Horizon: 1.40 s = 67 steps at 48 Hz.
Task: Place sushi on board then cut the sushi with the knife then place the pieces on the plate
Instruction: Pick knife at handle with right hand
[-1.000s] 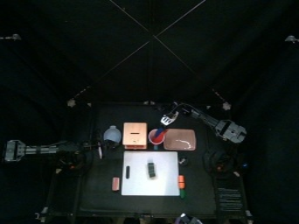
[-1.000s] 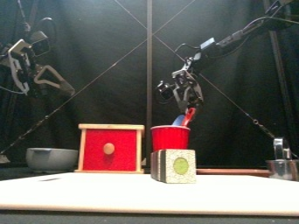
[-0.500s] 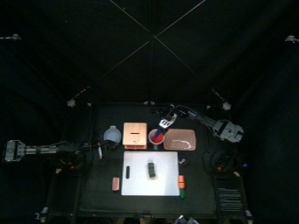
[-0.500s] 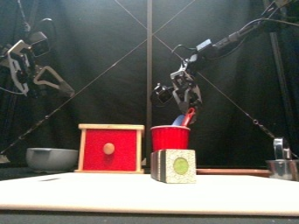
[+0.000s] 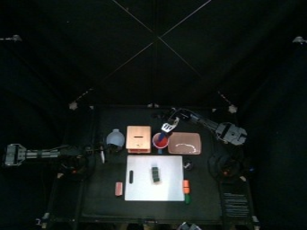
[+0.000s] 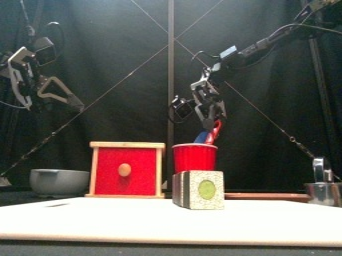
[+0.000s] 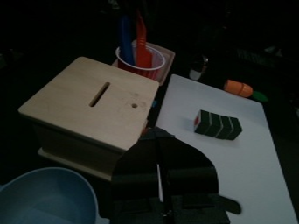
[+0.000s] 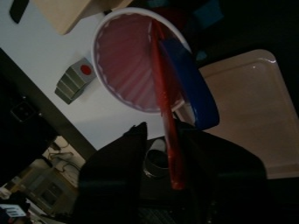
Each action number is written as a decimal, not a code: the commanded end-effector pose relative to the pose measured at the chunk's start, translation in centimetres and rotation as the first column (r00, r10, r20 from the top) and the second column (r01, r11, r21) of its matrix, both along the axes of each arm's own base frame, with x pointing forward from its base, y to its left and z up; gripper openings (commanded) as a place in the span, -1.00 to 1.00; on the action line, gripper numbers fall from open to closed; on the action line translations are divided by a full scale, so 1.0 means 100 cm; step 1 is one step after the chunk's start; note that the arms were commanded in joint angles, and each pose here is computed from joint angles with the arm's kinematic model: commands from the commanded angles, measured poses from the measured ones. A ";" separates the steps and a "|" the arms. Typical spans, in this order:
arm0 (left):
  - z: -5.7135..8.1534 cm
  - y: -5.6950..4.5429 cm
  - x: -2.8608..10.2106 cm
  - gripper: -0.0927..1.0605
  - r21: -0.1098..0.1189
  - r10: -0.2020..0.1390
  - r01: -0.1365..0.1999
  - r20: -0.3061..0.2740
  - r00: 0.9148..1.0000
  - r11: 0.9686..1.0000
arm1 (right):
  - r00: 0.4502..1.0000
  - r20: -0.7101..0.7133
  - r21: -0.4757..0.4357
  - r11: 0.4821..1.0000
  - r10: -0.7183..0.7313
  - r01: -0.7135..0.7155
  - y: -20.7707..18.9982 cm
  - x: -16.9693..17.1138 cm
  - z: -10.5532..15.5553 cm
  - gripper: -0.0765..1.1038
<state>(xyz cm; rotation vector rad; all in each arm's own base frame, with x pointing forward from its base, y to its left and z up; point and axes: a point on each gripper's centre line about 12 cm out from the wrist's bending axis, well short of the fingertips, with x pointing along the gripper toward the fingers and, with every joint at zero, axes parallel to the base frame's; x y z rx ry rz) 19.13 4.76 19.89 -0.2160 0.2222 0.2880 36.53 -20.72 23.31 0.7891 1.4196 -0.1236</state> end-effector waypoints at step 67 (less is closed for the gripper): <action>0.002 0.001 0.001 -0.87 -0.001 0.005 -0.005 0.008 1.000 1.000 | 1.000 -0.021 0.019 1.000 0.016 -0.016 -0.001 0.011 0.007 -0.12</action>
